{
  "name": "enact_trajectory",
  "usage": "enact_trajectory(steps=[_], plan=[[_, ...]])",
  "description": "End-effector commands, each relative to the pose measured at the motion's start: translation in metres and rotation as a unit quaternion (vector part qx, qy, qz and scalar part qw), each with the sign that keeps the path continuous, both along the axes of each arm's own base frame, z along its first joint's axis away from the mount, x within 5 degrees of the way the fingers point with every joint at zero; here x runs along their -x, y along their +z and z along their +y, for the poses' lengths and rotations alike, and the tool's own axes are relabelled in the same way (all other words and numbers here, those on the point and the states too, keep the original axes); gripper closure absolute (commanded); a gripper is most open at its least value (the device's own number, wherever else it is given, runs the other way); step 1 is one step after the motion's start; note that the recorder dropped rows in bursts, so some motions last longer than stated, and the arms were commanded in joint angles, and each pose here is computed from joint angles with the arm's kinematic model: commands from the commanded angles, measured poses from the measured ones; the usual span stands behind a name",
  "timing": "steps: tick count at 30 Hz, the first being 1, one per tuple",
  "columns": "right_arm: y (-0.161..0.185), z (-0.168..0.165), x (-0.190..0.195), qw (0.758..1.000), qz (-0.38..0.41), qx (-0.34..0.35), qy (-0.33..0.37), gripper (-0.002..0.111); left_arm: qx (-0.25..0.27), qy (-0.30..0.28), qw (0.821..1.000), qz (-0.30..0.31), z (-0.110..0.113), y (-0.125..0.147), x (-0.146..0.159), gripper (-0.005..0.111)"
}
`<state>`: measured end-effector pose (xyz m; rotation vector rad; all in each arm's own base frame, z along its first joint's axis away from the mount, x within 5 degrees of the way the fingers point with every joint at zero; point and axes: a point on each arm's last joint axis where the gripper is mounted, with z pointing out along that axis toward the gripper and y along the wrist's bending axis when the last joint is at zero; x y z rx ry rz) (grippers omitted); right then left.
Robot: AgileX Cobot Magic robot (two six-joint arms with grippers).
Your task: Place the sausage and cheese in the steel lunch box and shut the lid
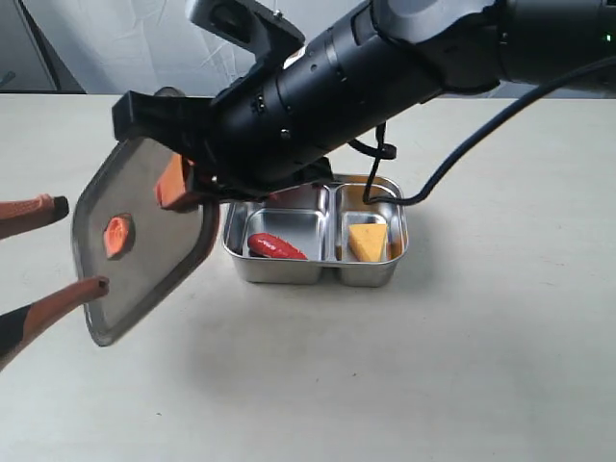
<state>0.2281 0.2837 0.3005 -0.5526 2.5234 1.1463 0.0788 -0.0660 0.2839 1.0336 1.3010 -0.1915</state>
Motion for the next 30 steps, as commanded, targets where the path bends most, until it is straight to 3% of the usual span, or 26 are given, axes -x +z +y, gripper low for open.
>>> enact_trajectory(steps=[1,5,10,15,23,30], plan=[[0.001,-0.006,-0.004,1.000,-0.014,0.004,0.008,0.109,0.005,-0.003,1.000,-0.015,0.000,0.005,0.001,0.056],[0.002,-0.005,-0.005,0.999,-0.033,0.000,0.014,0.109,0.009,0.017,1.000,-0.013,0.002,0.005,-0.001,0.056],[0.012,-0.013,-0.013,0.996,-0.087,-0.001,-0.012,0.109,0.073,0.104,0.991,0.041,0.014,0.005,-0.011,0.056],[0.021,-0.050,-0.040,0.996,-0.050,-0.035,-0.063,0.109,0.219,0.224,0.942,0.124,0.032,0.005,-0.021,0.056],[0.032,-0.115,-0.075,0.990,-0.047,-0.114,-0.061,0.109,0.323,0.193,0.902,0.211,0.025,0.003,-0.033,0.056],[0.018,-0.154,-0.093,0.986,-0.033,-0.126,-0.102,0.109,0.305,0.206,0.889,0.274,0.021,-0.004,-0.065,0.056]])
